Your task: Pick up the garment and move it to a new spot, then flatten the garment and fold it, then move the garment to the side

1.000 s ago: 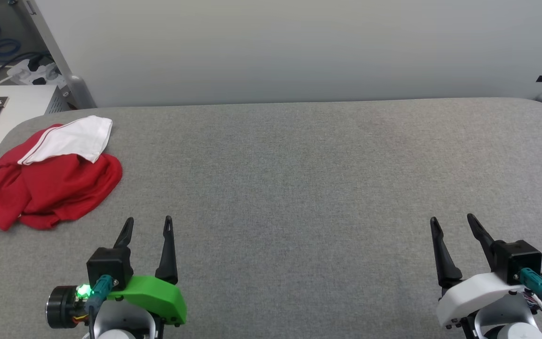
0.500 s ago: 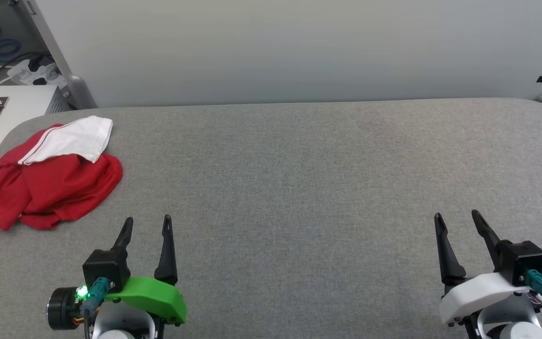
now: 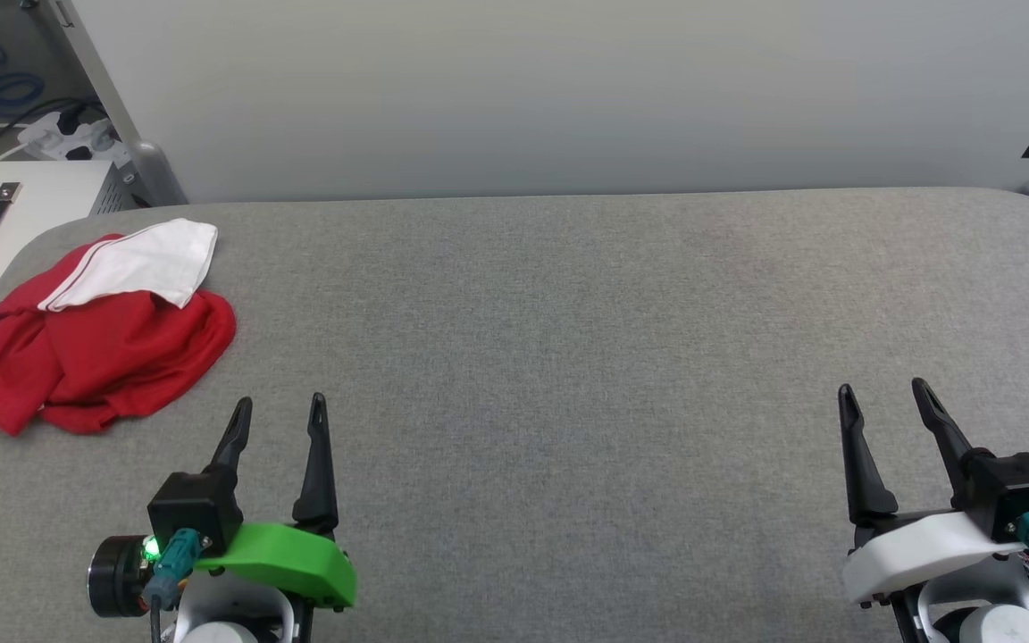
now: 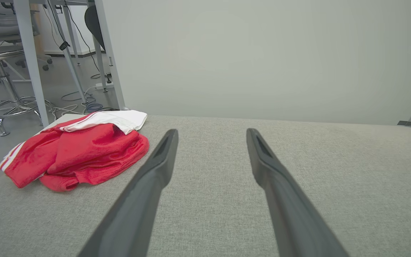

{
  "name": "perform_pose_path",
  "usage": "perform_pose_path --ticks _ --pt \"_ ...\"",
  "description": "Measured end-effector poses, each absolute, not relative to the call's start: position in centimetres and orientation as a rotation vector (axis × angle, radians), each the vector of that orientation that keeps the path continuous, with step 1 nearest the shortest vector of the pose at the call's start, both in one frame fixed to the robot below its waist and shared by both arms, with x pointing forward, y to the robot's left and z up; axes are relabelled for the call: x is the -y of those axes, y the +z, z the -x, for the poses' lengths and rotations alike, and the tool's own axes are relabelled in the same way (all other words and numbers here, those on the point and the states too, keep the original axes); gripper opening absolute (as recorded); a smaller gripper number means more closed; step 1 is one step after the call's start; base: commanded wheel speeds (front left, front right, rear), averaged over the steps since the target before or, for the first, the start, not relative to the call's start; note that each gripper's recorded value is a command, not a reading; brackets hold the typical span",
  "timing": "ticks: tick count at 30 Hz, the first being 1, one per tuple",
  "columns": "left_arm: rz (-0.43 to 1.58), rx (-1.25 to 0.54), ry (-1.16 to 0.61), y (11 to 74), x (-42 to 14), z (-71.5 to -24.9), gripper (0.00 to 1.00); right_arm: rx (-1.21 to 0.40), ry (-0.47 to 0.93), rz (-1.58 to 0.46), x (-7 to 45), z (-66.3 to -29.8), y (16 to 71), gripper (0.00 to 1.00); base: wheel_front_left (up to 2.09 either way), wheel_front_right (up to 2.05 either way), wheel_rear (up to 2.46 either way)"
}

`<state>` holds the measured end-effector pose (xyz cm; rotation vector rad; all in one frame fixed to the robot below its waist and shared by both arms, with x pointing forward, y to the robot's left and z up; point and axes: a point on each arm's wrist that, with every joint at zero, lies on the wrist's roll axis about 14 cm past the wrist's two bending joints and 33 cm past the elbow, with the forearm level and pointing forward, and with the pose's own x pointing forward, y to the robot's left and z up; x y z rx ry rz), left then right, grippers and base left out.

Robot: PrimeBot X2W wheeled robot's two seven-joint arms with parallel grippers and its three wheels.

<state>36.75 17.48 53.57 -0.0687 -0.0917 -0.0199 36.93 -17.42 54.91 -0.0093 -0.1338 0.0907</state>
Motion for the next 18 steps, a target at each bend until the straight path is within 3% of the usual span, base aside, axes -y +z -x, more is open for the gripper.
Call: perform_pose_path --ticks 18 --pt "0.107 0.111 -0.030 53.45 -17.20 -36.73 1.00 0.166 0.093 0.000 17.35 -36.94 55.24 1.00 0.00 0.00 0.00"
